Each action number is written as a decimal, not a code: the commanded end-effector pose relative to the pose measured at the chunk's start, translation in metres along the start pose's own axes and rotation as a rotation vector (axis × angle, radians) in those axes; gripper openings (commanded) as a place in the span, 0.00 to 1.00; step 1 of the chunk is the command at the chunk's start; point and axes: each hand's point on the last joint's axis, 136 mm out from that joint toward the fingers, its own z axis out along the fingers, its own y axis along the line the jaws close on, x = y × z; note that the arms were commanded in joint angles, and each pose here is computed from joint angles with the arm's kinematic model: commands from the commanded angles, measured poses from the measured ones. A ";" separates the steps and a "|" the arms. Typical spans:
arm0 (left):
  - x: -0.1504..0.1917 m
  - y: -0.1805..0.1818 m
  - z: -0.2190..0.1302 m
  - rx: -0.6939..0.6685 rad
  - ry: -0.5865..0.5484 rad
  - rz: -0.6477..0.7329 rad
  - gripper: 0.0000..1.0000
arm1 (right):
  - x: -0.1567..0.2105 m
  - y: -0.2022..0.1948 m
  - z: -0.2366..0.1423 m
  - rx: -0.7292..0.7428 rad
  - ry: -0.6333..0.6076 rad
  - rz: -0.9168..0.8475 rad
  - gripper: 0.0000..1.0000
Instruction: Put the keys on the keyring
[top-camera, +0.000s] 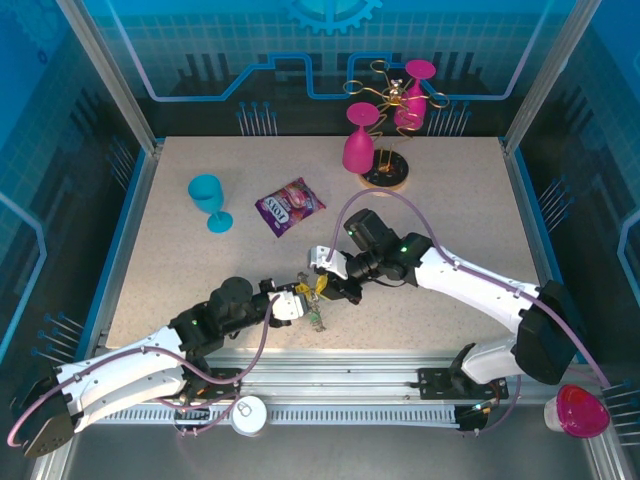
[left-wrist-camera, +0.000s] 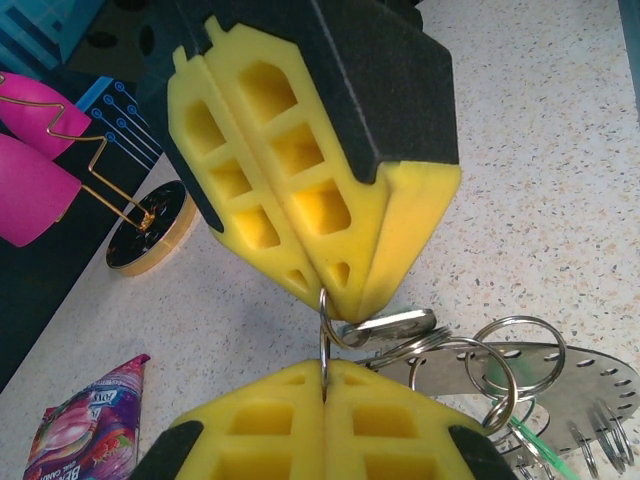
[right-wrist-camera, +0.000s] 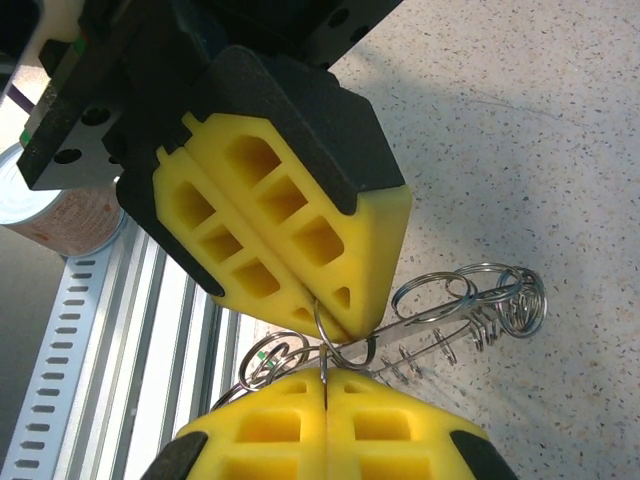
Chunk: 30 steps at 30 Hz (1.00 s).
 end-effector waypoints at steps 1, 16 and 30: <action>-0.009 0.004 0.000 -0.019 -0.036 0.020 0.00 | -0.016 -0.002 0.000 0.008 -0.030 -0.011 0.00; -0.009 0.010 -0.002 -0.068 -0.024 0.064 0.00 | -0.004 -0.032 0.005 0.105 0.071 0.221 0.00; -0.006 0.010 0.000 -0.095 -0.004 0.112 0.00 | -0.003 -0.043 0.003 0.111 0.073 0.372 0.00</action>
